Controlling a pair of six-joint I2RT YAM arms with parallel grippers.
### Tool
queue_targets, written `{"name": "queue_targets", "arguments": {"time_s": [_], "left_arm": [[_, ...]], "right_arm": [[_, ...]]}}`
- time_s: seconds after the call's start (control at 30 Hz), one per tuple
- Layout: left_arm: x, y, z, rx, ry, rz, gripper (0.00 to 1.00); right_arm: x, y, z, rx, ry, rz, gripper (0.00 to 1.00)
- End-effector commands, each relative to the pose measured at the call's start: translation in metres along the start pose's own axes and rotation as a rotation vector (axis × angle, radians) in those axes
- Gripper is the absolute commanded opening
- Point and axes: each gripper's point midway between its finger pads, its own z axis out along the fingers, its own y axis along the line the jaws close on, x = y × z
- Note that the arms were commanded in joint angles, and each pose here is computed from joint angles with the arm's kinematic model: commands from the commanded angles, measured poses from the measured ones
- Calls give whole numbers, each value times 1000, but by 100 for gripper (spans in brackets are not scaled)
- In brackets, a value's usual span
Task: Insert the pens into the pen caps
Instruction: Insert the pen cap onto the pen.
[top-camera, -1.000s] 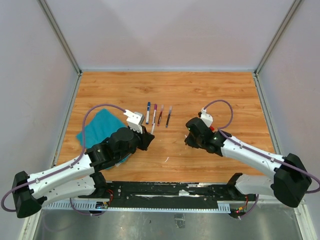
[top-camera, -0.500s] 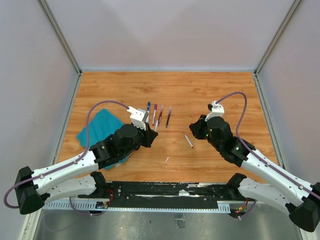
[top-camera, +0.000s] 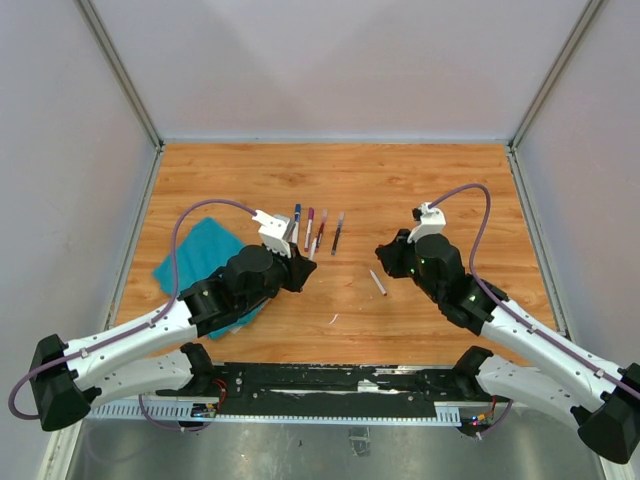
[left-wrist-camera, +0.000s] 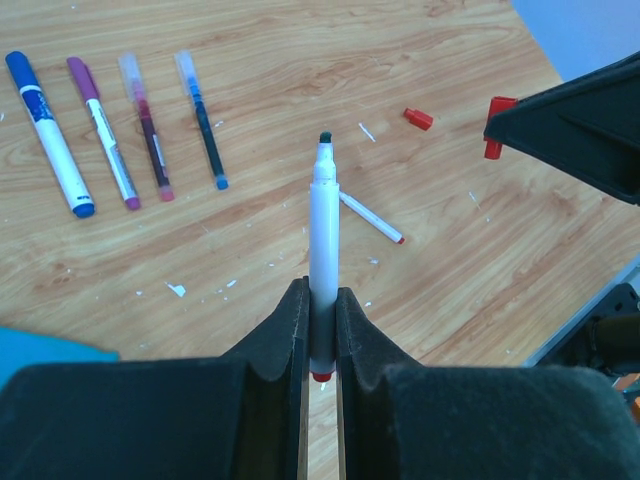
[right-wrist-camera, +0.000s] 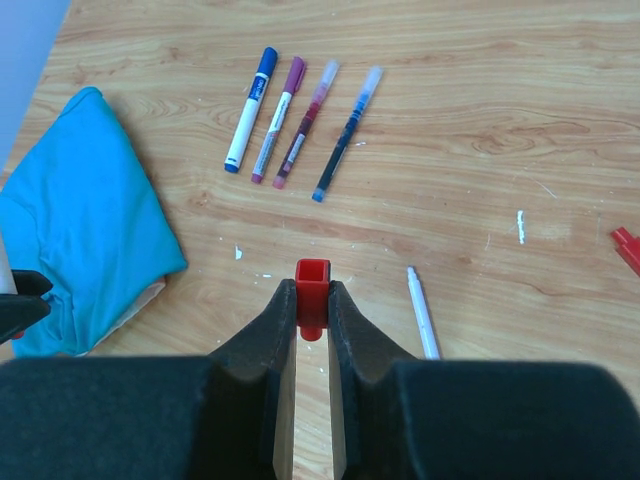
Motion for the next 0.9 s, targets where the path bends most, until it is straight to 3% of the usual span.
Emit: {"name": "queue_targets", "arguments": {"time_s": [0.0,0.37,0.63,0.87], "left_arm": [[-16,-11,1,54,-50,-21,0],[-12,-44,-3,224,-74,-56,1],[-13,-72,-9,342,-130,-67,1],[-24,-79,-21,412,-205,-26,1]], "right_arm": [[-21,15,-1,-68,-63,32,1],[-54,3,-7,-4,-213,202,1],[-62,37,-11,-176,-199,284,1],[-85,65,-18,-333,-272,340,1]]}}
